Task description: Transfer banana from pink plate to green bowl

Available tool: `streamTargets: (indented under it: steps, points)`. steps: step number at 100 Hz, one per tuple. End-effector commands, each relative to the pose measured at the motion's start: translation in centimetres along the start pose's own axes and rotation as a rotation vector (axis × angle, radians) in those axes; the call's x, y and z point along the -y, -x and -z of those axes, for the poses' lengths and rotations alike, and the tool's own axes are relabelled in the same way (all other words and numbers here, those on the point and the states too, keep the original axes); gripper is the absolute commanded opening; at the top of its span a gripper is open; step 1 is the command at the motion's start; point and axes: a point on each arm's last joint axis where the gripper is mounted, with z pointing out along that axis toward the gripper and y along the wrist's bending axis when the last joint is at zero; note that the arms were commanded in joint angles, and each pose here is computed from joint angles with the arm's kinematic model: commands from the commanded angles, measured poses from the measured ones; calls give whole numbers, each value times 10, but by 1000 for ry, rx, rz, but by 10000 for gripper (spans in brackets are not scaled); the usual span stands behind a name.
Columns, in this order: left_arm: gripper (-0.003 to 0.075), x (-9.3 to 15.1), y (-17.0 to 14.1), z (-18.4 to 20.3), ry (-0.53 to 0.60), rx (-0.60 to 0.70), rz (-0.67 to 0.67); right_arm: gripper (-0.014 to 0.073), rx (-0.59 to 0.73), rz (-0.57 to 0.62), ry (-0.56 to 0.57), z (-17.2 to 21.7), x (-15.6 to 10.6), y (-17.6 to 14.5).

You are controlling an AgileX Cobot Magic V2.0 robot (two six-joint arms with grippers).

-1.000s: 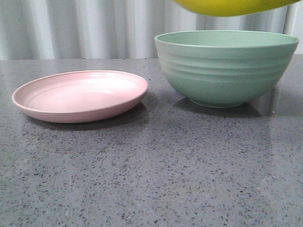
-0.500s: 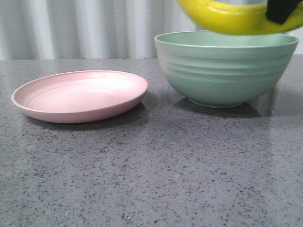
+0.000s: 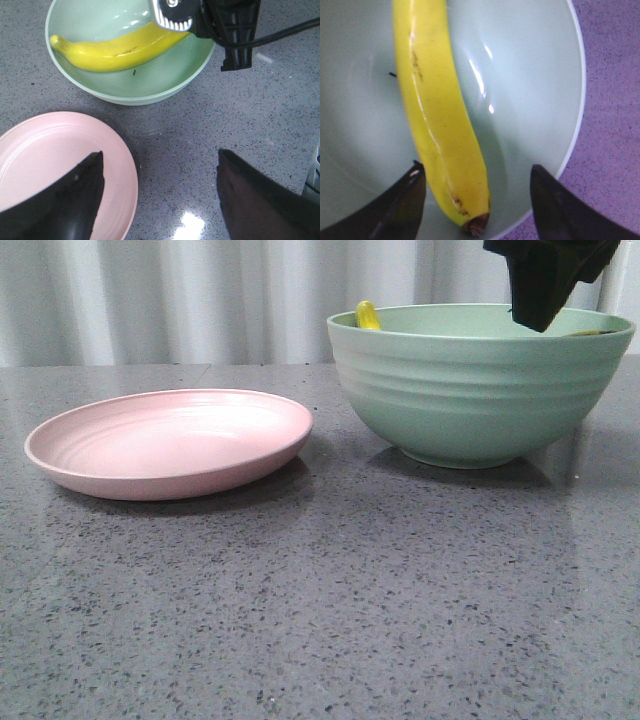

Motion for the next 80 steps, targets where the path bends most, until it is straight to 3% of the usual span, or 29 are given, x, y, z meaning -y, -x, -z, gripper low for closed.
streamTargets:
  steps: [1,9,16,24,35,41,64,80]
  points:
    - [432,10,2,24,-11,58,-5,419,90,-14,-61,19,13,4]
    - [429,10,2,24,-11,58,-5,407,93,-35,-63,22,15,4]
    - [406,10,2,24,-11,58,-5,345,106,-76,-69,31,19,2]
    - [326,10,2,24,-9,58,-5,182,124,-118,-77,44,24,-2]
    - [113,11,2,27,-8,64,-7,-82,176,-179,-80,67,30,-13]
    - [-22,12,1,31,-1,71,-11,-74,220,-229,-80,83,34,-21]
    - [-19,19,-5,51,22,132,-25,-74,493,-350,-21,128,34,-54]
    - [-19,24,-15,66,89,255,-29,-74,656,-397,3,141,25,-86]
